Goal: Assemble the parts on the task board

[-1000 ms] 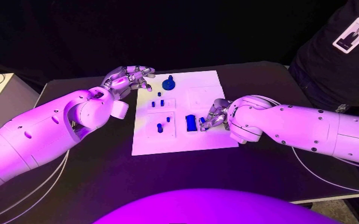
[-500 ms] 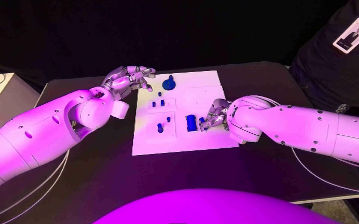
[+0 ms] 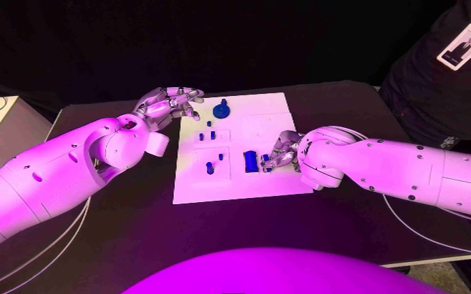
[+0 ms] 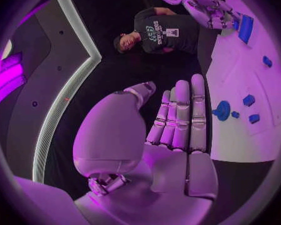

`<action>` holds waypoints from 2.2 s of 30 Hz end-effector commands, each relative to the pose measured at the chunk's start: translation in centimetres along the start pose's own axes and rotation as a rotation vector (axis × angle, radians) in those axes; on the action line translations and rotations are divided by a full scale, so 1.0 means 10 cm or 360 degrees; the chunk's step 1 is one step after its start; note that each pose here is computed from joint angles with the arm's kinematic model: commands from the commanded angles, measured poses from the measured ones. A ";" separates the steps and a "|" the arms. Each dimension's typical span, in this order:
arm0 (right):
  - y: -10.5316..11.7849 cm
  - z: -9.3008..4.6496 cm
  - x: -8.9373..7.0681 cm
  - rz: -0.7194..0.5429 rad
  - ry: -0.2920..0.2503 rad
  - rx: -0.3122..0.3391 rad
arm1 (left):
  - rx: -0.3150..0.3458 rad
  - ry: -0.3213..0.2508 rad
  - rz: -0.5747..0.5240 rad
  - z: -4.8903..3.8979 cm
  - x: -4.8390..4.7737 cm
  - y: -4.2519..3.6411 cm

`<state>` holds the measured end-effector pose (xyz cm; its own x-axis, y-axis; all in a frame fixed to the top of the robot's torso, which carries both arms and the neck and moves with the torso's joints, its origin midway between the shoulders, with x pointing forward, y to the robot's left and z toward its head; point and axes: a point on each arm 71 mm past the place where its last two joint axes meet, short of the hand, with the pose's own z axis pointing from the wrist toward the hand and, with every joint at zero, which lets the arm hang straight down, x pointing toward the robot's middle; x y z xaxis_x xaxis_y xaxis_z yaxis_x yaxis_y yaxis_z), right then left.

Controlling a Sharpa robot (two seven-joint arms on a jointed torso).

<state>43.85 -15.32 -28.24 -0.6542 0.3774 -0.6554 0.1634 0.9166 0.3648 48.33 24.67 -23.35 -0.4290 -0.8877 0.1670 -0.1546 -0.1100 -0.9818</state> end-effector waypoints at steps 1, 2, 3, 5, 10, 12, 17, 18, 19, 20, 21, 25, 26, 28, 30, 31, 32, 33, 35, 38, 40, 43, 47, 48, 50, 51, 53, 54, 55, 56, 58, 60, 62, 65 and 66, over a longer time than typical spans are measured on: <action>0.03 -0.01 0.03 -0.0017 0.0012 -0.0030 | 0.0009 0.0031 -0.0002 0.006 0.023 -0.005; 0.03 -0.01 0.03 -0.0016 0.0010 -0.0032 | 0.0009 0.0031 -0.0003 0.006 0.024 -0.004; 0.03 -0.01 0.03 -0.0014 0.0009 -0.0032 | 0.0009 0.0031 -0.0003 0.007 0.024 -0.003; 0.02 -0.01 0.02 -0.0011 0.0005 -0.0033 | 0.0009 0.0031 -0.0003 0.007 0.023 -0.003; 0.02 -0.01 0.01 -0.0002 -0.0009 -0.0034 | 0.0009 0.0031 -0.0003 0.008 0.024 -0.001; 0.02 -0.01 0.01 -0.0001 -0.0010 -0.0034 | 0.0008 0.0031 -0.0003 0.008 0.024 -0.001; 0.02 -0.01 0.01 -0.0003 -0.0010 -0.0039 | 0.0007 0.0031 -0.0003 0.008 0.022 0.000; 0.02 -0.01 0.01 -0.0004 -0.0009 -0.0040 | 0.0007 0.0031 -0.0003 0.008 0.022 0.001; 0.02 -0.01 0.01 -0.0005 -0.0009 -0.0041 | 0.0007 0.0031 -0.0003 0.008 0.022 0.001; 0.02 -0.01 0.01 -0.0006 -0.0009 -0.0042 | 0.0007 0.0031 -0.0003 0.009 0.022 0.001; 0.02 -0.01 0.02 -0.0007 -0.0008 -0.0043 | 0.0007 0.0031 -0.0003 0.009 0.022 0.001; 0.02 -0.01 0.02 -0.0012 -0.0008 -0.0046 | 0.0006 0.0031 -0.0003 0.008 0.020 0.002; 0.02 -0.02 0.02 -0.0013 -0.0008 -0.0046 | 0.0006 0.0030 -0.0003 0.008 0.020 0.002; 0.02 -0.02 0.02 -0.0014 -0.0008 -0.0047 | 0.0005 0.0030 -0.0002 0.007 0.019 0.002; 0.02 -0.02 0.02 -0.0018 -0.0004 -0.0050 | 0.0005 0.0029 -0.0002 0.007 0.018 0.002; 0.02 -0.02 0.02 -0.0021 0.0000 -0.0052 | 0.0005 0.0029 -0.0002 0.008 0.018 0.003; 0.02 -0.02 0.02 -0.0025 0.0005 -0.0054 | 0.0005 0.0029 -0.0002 0.008 0.019 0.003; 0.02 -0.02 0.03 -0.0030 0.0010 -0.0056 | 0.0005 0.0030 -0.0002 0.008 0.020 0.003; 0.02 -0.02 0.03 -0.0034 0.0016 -0.0057 | 0.0004 0.0030 -0.0003 0.009 0.021 0.003; 0.01 -0.02 0.03 -0.0038 0.0019 -0.0056 | 0.0004 0.0030 -0.0002 0.009 0.021 0.004; 0.01 -0.02 0.03 -0.0041 0.0020 -0.0056 | 0.0004 0.0030 -0.0002 0.009 0.020 0.004; 0.01 -0.03 0.03 -0.0044 0.0023 -0.0055 | 0.0004 0.0030 -0.0002 0.009 0.020 0.004; 0.00 -0.02 0.03 -0.0046 0.0020 -0.0053 | 0.0003 0.0030 -0.0001 0.008 0.019 0.004; 0.00 -0.02 0.03 -0.0045 0.0019 -0.0053 | 0.0003 0.0029 -0.0001 0.008 0.018 0.004; 0.00 -0.03 0.03 -0.0042 0.0012 -0.0054 | 0.0003 0.0029 -0.0001 0.007 0.018 0.004; 0.00 -0.03 0.02 -0.0039 0.0005 -0.0056 | 0.0003 0.0029 -0.0001 0.007 0.018 0.004; 0.00 -0.03 0.01 -0.0033 -0.0014 -0.0066 | 0.0003 0.0030 -0.0001 0.007 0.018 0.004; 0.00 -0.04 0.01 -0.0028 -0.0029 -0.0076 | 0.0003 0.0030 -0.0001 0.008 0.019 0.005; 0.00 -0.04 0.00 -0.0026 -0.0038 -0.0084 | 0.0003 0.0031 -0.0001 0.008 0.019 0.005; -0.01 -0.04 0.00 -0.0024 -0.0047 -0.0093 | 0.0003 0.0031 -0.0001 0.008 0.019 0.005; -0.01 -0.05 -0.02 -0.0014 -0.0066 -0.0131 | 0.0003 0.0031 -0.0001 0.008 0.019 0.005; -0.02 -0.06 -0.02 -0.0008 -0.0066 -0.0175 | 0.0003 0.0032 -0.0001 0.008 0.019 0.005; -0.03 -0.06 -0.02 -0.0005 -0.0053 -0.0199 | 0.0003 0.0031 -0.0001 0.007 0.017 0.005; -0.05 -0.07 -0.02 -0.0007 -0.0034 -0.0214 | 0.0003 0.0031 -0.0001 0.007 0.016 0.005; -0.06 -0.07 -0.01 -0.0008 -0.0029 -0.0216 | 0.0003 0.0031 -0.0001 0.007 0.017 0.005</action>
<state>43.45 -16.40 -28.02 -0.6348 0.3853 -0.6698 0.1091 0.9029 0.4159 48.36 24.70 -23.47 -0.4305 -0.8874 0.1648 -0.1582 -0.1055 -0.9817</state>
